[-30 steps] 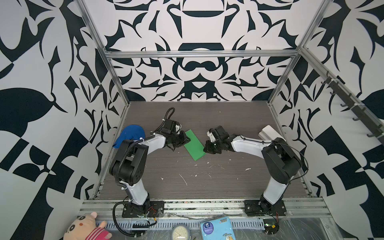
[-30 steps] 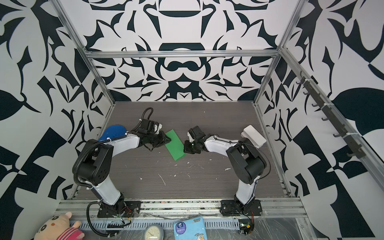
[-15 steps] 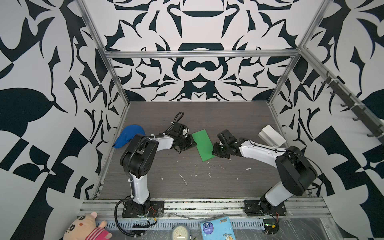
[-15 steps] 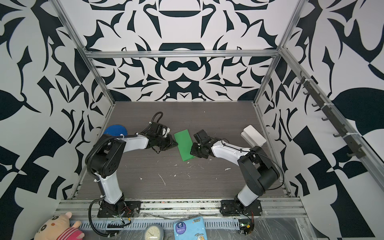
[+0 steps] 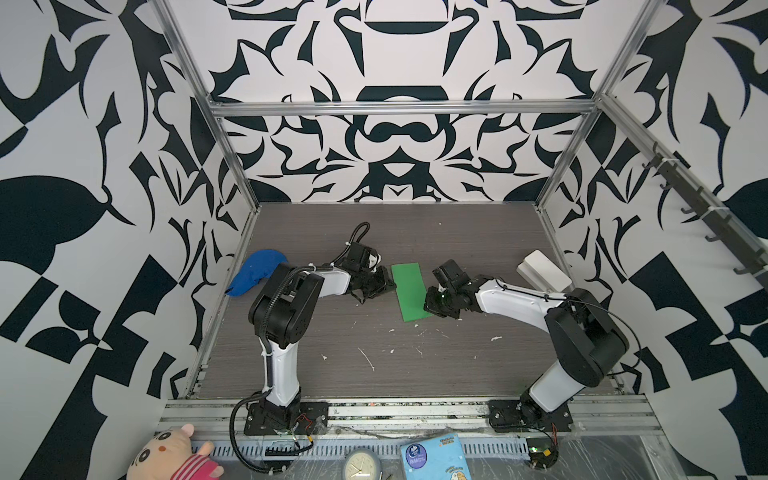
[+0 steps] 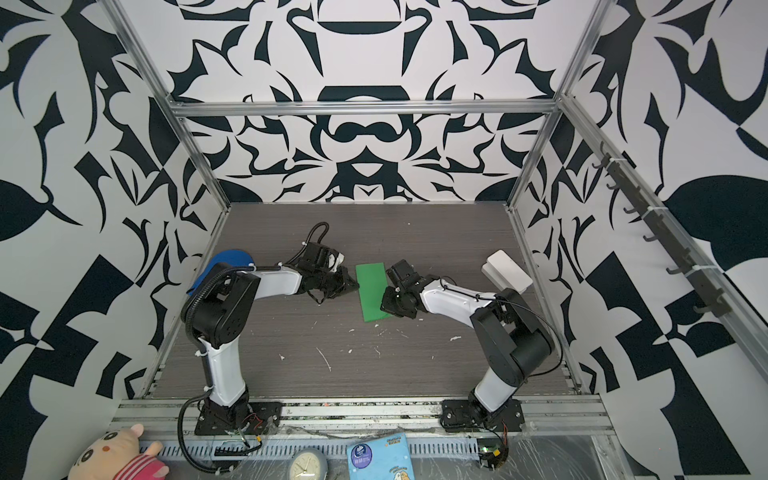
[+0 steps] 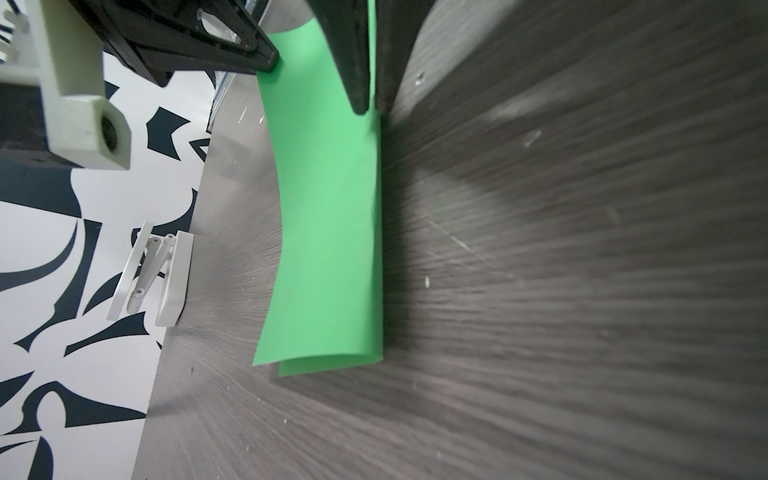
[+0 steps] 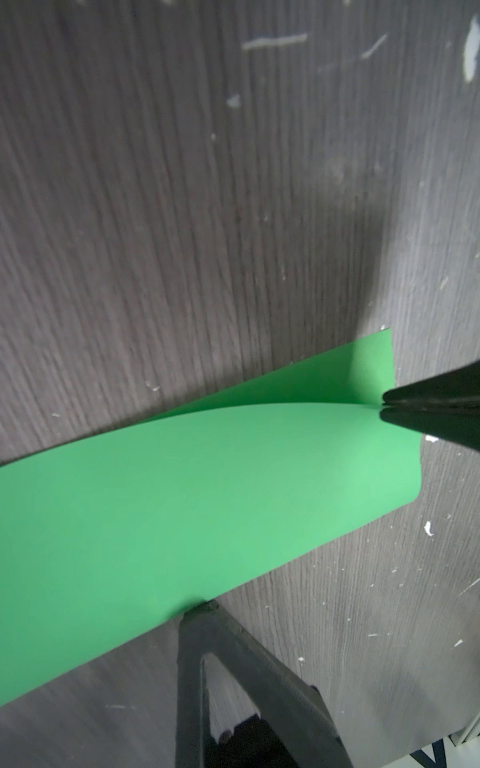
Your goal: Fold a paper plane with a square sheet of paper (pick it up from the middle)
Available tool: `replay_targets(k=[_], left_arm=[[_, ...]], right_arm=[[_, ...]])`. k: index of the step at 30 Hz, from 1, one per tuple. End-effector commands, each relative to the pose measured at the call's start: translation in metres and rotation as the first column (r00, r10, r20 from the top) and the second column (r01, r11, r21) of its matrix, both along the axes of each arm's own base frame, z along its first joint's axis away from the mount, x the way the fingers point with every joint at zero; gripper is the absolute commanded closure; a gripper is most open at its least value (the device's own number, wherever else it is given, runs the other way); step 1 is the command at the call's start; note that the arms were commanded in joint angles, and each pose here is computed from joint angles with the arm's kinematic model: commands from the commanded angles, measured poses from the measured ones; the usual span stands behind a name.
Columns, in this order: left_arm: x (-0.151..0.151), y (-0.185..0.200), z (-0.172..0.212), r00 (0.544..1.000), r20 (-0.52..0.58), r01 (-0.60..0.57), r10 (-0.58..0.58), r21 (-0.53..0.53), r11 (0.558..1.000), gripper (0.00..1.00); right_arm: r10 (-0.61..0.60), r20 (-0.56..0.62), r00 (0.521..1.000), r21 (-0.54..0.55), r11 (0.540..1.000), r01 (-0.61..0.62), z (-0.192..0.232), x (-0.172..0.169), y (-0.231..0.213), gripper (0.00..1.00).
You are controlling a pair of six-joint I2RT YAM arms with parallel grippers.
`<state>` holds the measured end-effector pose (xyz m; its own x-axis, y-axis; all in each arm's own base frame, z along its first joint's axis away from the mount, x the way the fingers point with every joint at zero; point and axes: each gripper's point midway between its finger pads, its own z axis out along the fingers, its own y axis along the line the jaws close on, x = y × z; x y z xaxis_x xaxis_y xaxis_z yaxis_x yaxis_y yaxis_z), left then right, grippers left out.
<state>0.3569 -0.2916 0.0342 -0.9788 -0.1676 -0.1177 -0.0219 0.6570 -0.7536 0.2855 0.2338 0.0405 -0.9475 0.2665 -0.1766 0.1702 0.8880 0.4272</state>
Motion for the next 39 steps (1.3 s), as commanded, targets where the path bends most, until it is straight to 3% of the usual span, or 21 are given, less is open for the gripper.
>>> replay_targets(k=[1,4,8,18,32,39], left_arm=[[0.005,0.006,0.013,0.998,0.055,-0.03,0.028,0.03,0.999,0.88],[0.005,0.017,0.013,0.996,0.068,-0.069,0.063,0.086,0.994,0.78],[0.003,0.013,0.017,0.996,0.077,-0.05,0.045,0.066,0.997,0.77],[-0.001,-0.008,0.005,1.0,0.008,0.024,-0.024,0.014,1.0,0.89],[-0.007,-0.002,-0.022,0.997,-0.068,0.03,-0.025,0.073,0.997,0.91],[-0.011,0.001,-0.03,0.995,-0.093,0.055,-0.045,0.115,0.992,0.91]], right_arm=[[-0.007,0.03,1.0,0.003,1.0,0.007,0.013,0.009,0.003,1.0],[-0.007,0.032,0.999,0.002,1.0,0.007,0.014,0.01,0.003,1.0],[-0.004,0.035,0.999,0.0,1.0,0.004,0.014,0.01,0.003,1.0],[0.002,0.038,0.999,0.012,1.0,-0.003,0.017,0.011,0.005,1.0],[0.076,0.063,0.995,0.106,0.991,-0.082,0.031,0.022,0.033,1.0],[0.121,0.142,0.983,0.23,0.961,-0.151,0.052,0.037,0.062,1.0]])
